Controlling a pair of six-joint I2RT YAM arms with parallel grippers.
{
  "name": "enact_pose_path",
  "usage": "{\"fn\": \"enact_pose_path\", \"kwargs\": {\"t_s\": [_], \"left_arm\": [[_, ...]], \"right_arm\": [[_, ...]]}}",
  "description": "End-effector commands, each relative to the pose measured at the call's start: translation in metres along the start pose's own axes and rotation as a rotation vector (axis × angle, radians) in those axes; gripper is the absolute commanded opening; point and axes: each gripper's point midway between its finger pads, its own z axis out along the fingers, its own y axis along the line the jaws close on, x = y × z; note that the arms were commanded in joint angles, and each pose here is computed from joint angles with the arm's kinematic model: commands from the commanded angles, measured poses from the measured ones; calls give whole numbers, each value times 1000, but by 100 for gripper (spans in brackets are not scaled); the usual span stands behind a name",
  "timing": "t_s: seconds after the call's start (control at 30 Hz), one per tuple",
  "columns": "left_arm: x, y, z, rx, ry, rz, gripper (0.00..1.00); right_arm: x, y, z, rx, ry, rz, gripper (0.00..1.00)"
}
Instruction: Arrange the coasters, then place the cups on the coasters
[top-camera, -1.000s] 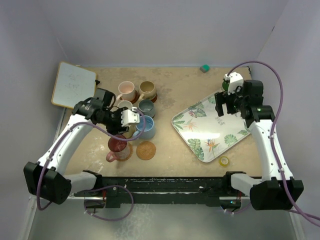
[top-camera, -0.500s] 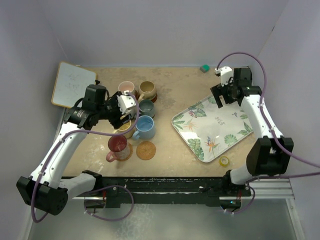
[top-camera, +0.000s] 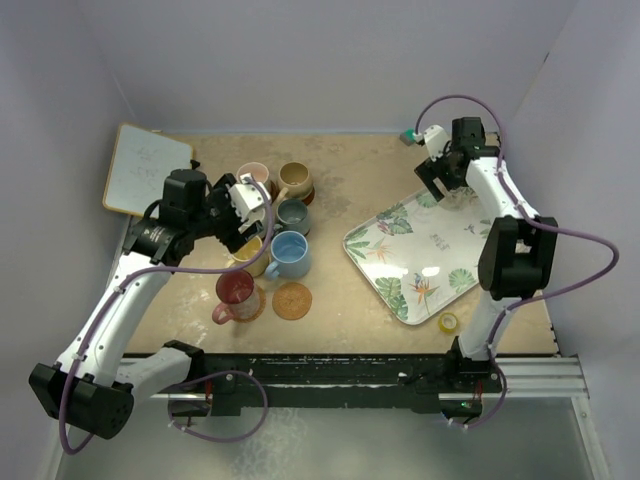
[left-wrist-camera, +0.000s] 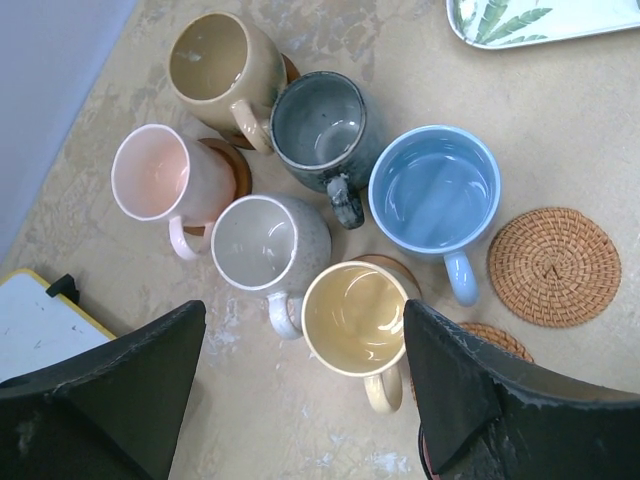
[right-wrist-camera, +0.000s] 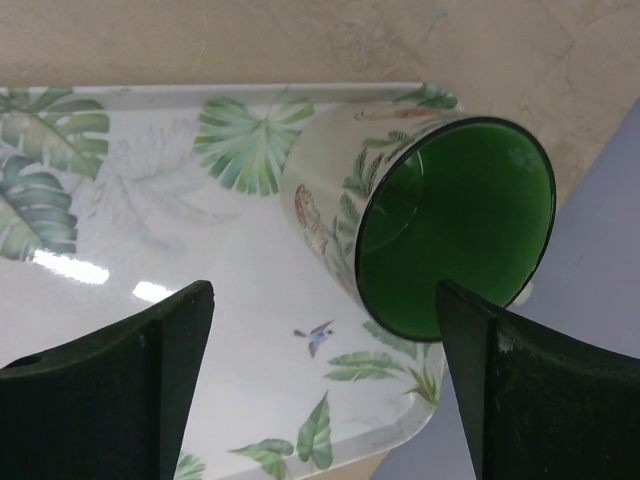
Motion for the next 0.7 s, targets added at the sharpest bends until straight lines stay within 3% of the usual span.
{"fn": "enact_pose_path", "kwargs": {"t_s": [0.0, 0.2, 0.43, 0.67], "left_arm": [[-10, 10, -4, -52, -38, -1, 77], [-8, 11, -6, -64, -35, 4, 78], [-8, 8, -9, -62, -42, 8, 78], [-9, 6, -13, -63, -52, 14, 78]], "right_arm": [[-6, -21, 2, 34, 33, -63, 93], [9, -13, 11, -29, 122, -81, 82], [24, -1, 10, -80, 183, -62, 56], [35, 12, 4, -125, 230, -15, 36]]}}
